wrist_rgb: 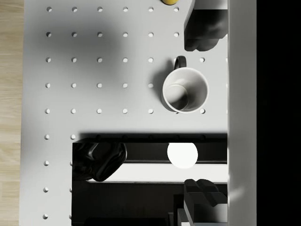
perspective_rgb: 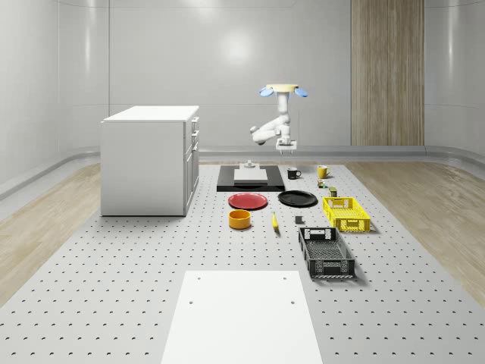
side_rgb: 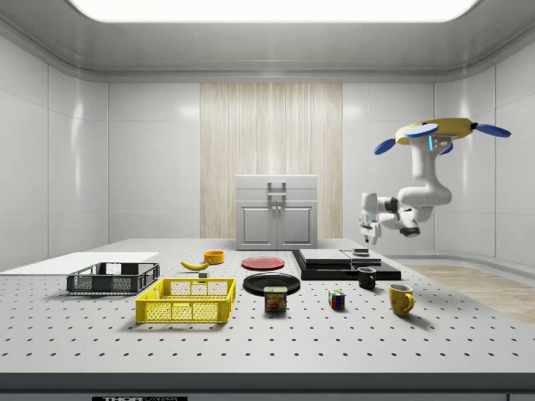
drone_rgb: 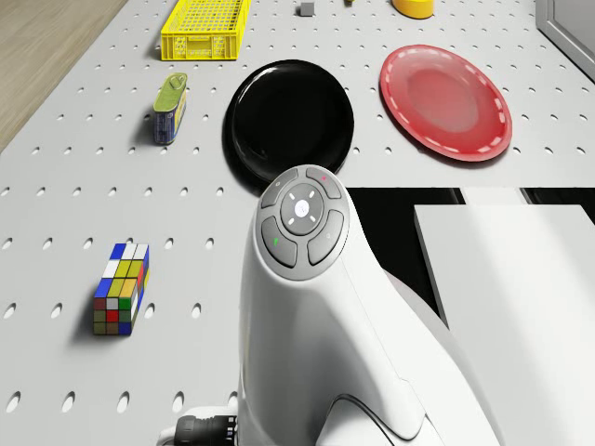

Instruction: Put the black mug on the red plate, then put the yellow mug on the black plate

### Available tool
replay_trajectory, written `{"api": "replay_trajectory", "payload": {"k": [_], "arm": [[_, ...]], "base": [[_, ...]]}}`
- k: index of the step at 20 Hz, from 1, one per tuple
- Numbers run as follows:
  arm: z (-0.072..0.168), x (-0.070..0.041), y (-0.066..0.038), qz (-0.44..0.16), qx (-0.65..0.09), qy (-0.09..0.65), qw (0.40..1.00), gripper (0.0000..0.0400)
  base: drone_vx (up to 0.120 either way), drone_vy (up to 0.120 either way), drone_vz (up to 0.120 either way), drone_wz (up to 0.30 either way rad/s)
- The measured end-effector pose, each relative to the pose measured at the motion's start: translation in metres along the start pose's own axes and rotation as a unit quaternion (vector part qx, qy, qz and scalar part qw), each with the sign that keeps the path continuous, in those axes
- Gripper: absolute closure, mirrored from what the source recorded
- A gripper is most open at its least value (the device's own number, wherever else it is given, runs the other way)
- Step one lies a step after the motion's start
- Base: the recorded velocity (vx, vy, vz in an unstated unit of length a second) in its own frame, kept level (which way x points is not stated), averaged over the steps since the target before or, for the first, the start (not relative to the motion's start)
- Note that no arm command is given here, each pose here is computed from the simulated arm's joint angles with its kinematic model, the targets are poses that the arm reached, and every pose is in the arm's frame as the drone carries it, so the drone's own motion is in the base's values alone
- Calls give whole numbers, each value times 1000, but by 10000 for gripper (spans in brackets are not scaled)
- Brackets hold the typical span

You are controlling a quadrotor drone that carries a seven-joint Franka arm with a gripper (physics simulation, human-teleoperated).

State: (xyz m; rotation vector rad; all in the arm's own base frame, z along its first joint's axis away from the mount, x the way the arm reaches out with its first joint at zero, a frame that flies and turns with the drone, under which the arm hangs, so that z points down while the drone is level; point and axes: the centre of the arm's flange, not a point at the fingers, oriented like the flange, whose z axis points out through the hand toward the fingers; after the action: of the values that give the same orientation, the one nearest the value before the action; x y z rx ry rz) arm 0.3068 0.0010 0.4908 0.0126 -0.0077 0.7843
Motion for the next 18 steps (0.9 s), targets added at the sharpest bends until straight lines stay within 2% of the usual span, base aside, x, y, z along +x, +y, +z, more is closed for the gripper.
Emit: {"api": "replay_trajectory", "payload": {"k": [3,11,13,16,18], "arm": [[0,0,0,0,-2,2,1000,0],[0,-1,-1,0,-4,4,1000,0],[0,-1,-1,0,-4,4,1000,0],[0,-1,-1,0,-4,5,1000,0],[2,-1,-1,0,-4,5,1000,0]], "base": [[93,0,-120,0],[0,0,-120,0],[0,100,-120,0],[0,13,-120,0],[0,0,-20,0]]}}
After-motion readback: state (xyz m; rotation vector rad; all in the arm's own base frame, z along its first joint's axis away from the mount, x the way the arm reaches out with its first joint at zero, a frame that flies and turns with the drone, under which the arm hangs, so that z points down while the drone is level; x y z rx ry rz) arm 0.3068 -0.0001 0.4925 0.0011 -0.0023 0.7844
